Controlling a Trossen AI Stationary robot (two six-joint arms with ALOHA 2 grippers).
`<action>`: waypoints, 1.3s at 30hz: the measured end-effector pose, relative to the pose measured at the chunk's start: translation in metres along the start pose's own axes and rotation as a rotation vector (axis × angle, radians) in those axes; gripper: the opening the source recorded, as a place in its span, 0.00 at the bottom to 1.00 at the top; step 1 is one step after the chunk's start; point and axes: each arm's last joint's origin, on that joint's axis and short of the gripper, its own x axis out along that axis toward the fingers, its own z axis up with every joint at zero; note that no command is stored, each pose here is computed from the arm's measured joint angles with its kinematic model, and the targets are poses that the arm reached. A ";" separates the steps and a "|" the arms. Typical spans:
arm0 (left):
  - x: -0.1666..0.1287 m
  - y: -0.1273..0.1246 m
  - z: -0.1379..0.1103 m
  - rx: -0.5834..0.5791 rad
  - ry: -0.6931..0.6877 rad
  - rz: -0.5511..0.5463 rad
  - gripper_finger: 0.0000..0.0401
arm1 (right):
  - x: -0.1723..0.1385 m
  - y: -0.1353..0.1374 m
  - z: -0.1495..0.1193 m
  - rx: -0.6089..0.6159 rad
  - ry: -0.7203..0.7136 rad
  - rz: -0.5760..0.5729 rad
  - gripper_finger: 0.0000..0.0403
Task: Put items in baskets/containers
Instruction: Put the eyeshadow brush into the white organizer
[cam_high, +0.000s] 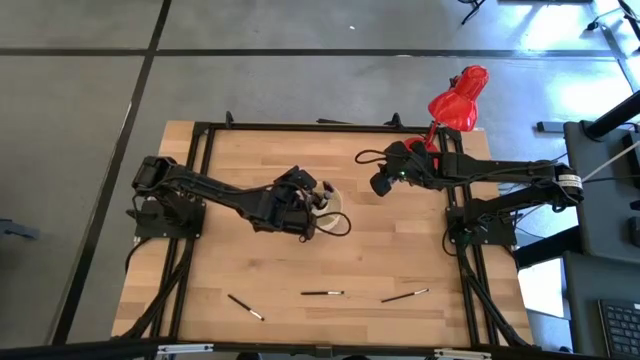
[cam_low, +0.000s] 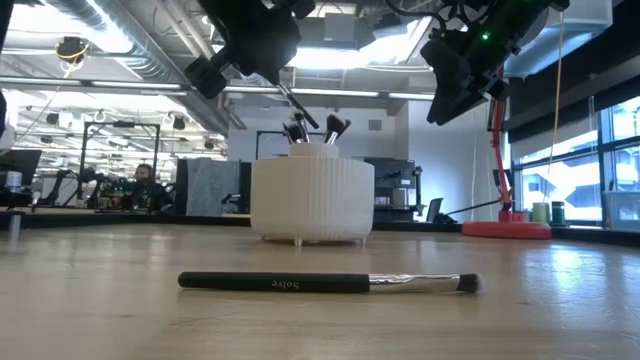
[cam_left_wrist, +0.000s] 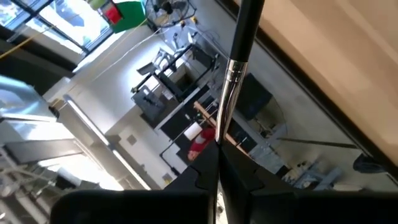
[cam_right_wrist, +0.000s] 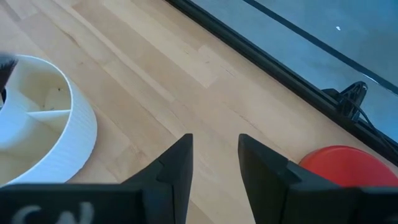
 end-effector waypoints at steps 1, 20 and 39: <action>0.001 0.000 0.000 -0.001 0.001 -0.003 0.01 | 0.000 0.000 0.000 0.000 0.000 0.000 0.32; 0.012 -0.001 -0.001 0.044 -0.081 -0.091 0.07 | 0.000 0.000 0.000 -0.001 0.000 0.000 0.32; 0.004 0.020 0.011 -0.352 -0.133 0.009 0.17 | 0.000 0.000 0.000 -0.002 0.000 0.000 0.32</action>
